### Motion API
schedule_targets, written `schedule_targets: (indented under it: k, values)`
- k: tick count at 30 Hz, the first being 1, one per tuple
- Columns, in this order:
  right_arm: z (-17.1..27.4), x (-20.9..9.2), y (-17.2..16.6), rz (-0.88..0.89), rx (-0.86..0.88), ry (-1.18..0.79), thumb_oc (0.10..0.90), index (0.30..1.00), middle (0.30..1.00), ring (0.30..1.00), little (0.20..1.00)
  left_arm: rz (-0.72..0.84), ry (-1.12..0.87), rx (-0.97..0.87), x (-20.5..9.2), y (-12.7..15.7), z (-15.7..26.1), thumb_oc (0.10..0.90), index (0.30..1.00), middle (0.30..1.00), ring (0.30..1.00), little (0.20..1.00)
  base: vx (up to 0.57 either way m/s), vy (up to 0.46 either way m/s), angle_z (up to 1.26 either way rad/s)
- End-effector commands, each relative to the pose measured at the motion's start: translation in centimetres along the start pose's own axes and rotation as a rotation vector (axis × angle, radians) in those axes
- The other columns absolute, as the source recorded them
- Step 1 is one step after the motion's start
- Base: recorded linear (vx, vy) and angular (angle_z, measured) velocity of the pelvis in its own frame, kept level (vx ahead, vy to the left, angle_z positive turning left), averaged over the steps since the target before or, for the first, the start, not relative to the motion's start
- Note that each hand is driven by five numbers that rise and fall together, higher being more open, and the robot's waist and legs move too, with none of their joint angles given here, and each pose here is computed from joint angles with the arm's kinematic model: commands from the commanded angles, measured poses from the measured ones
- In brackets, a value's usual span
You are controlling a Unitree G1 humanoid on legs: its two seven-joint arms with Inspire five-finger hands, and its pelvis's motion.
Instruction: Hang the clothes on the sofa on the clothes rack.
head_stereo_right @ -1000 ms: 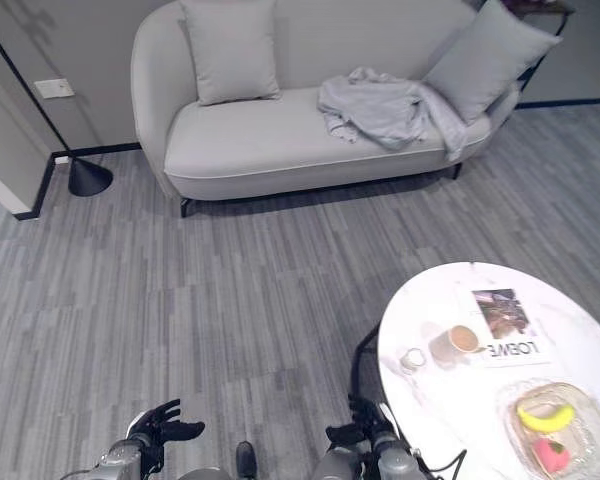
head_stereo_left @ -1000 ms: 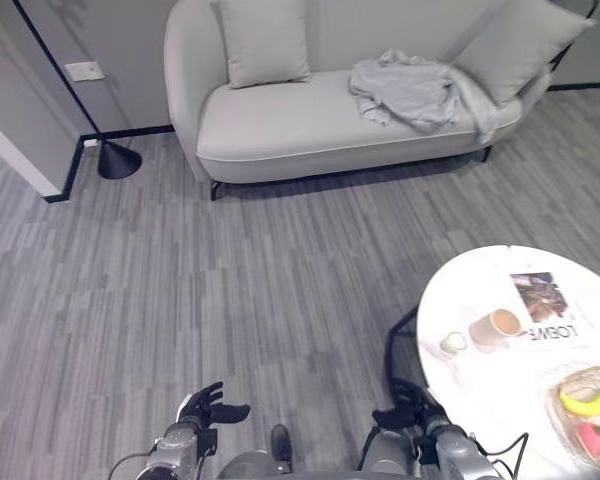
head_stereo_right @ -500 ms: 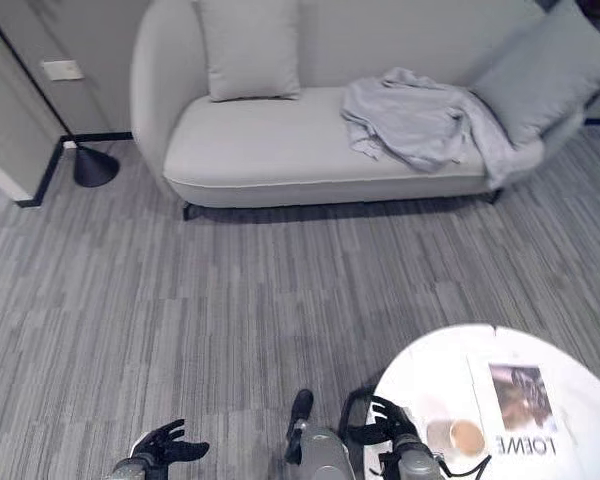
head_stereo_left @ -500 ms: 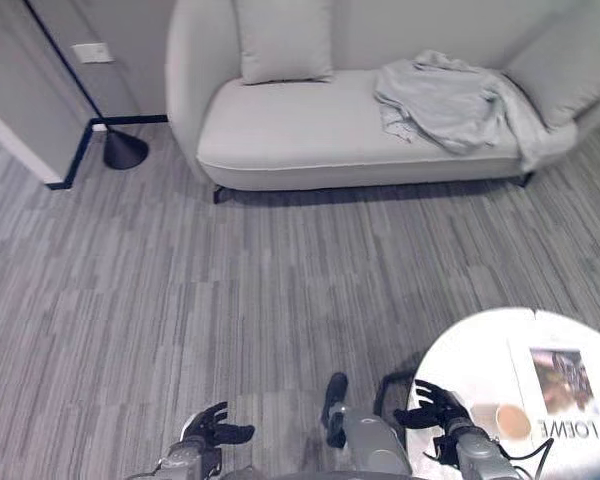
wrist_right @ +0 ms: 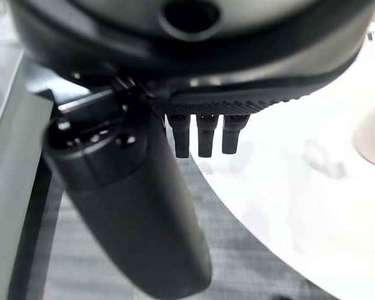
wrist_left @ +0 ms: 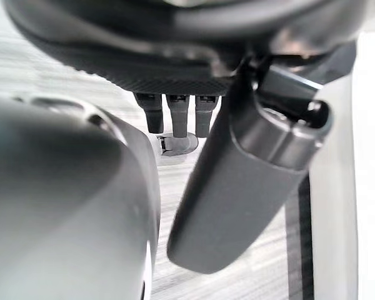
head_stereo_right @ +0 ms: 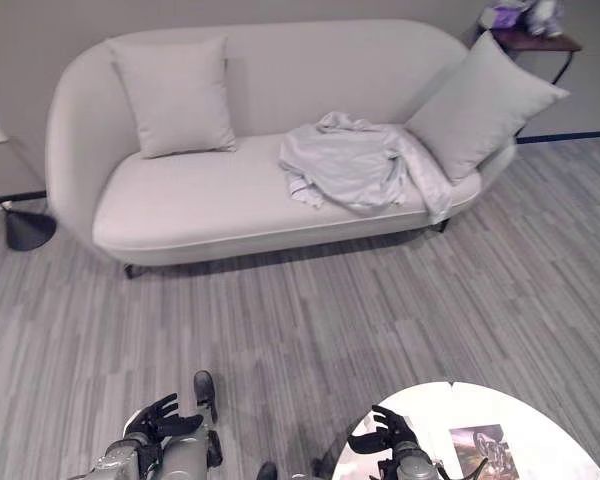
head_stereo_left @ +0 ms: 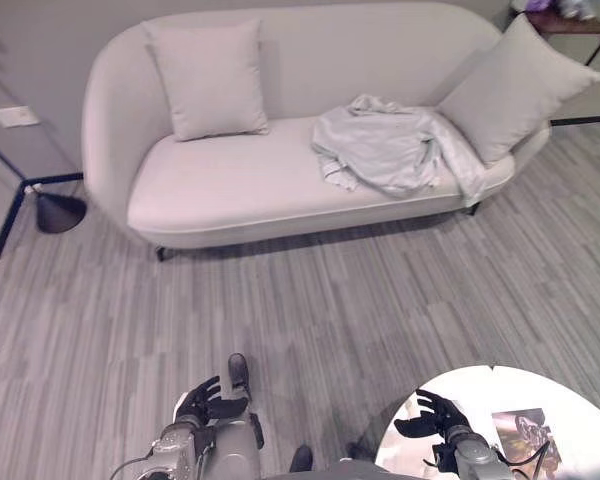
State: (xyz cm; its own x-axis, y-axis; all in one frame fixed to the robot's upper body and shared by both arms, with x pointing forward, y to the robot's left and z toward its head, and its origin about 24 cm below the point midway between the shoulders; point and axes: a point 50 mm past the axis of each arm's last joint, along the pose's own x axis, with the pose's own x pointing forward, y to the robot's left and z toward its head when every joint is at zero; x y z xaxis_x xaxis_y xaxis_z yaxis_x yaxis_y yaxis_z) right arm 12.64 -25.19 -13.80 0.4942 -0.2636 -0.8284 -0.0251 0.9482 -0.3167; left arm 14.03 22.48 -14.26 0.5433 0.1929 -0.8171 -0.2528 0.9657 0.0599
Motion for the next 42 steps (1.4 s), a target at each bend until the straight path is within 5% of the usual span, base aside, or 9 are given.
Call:
schedule_targets:
  k: [1,7,21,30,37,42]
  values:
    - [3.3,-0.3,-1.3,-0.023,-0.021,-0.171,0.8,0.9,0.9,0.9,0.9,0.007,0.055,0.058,-0.7,0.7,-2.4,0.8,0.9,0.9,0.9,0.9,0.69,0.23,-0.87]
    - [4.8,-0.1,-0.2,-0.001,0.009,-0.213,0.8,0.9,0.9,0.9,0.9,0.069,0.022,0.063,-0.5,2.6,-0.9,0.8,0.9,0.9,0.9,0.9,0.46,0.282,-0.58]
    - [2.6,0.0,-1.2,-0.052,0.024,-0.115,0.8,0.9,0.9,0.9,0.9,0.048,-0.038,0.184,0.0,2.0,0.9,0.8,0.9,0.9,0.9,0.9,0.27,-0.125,0.31]
    - [-0.4,-0.5,-5.3,-0.153,0.014,-0.019,0.8,0.9,0.9,0.9,0.9,-0.071,-0.211,0.092,-0.5,-0.9,4.4,0.8,0.9,0.9,0.9,0.9,0.32,-0.531,0.09]
    - [0.5,-0.7,-6.0,-0.18,0.035,-0.061,0.8,0.9,0.9,0.9,0.9,-0.121,-0.247,0.051,-0.9,-2.3,4.8,0.8,0.9,0.9,0.9,0.9,0.16,-0.137,-0.25]
    - [3.2,-1.0,-6.6,-0.2,-0.101,-0.177,0.8,0.9,0.9,0.9,0.9,-0.105,-0.265,0.029,-0.9,-2.2,5.2,0.8,0.9,0.9,0.9,0.9,0.32,0.088,-0.31]
